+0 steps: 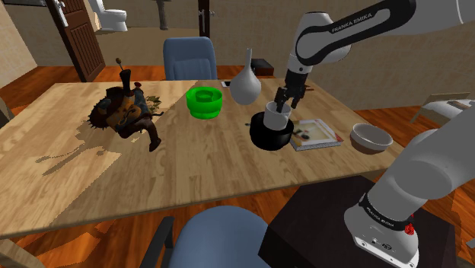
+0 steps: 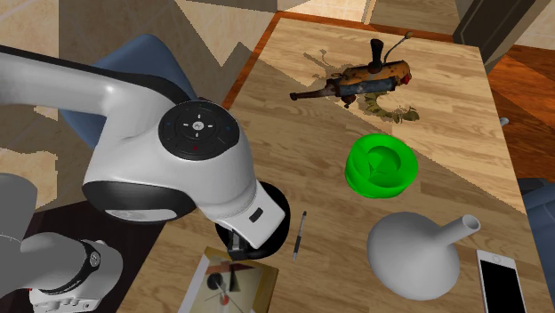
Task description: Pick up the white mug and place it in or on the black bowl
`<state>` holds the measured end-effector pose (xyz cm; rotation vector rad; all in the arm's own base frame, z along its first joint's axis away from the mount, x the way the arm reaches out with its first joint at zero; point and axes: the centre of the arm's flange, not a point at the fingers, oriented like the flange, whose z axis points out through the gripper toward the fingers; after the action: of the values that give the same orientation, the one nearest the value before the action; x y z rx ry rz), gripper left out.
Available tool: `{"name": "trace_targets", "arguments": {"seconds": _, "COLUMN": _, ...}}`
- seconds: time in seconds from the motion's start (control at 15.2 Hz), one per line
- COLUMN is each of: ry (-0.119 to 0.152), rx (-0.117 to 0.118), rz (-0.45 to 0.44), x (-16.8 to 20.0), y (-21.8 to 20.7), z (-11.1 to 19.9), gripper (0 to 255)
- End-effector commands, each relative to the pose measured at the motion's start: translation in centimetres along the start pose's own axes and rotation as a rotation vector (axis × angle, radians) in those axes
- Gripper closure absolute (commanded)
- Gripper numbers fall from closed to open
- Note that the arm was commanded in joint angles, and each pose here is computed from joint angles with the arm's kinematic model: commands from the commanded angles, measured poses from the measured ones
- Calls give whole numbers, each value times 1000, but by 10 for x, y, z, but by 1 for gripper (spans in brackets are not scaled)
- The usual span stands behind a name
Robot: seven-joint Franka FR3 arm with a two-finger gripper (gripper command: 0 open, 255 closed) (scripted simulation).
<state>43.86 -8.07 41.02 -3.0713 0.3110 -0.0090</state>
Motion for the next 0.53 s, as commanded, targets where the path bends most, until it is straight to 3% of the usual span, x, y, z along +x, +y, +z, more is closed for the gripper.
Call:
{"name": "trace_targets", "arguments": {"seconds": 0.0, "ry": 0, "rx": 0, "rz": 0, "x": 0, "y": 0, "z": -13, "gripper": 0}}
{"name": "trace_targets", "arguments": {"seconds": 0.2, "ry": 0, "rx": 0, "rz": 0, "x": 0, "y": 0, "z": -50, "gripper": 0}}
{"name": "trace_targets", "arguments": {"seconds": 0.46, "ry": 0, "rx": 0, "rz": 0, "x": 0, "y": 0, "z": -50, "gripper": 0}}
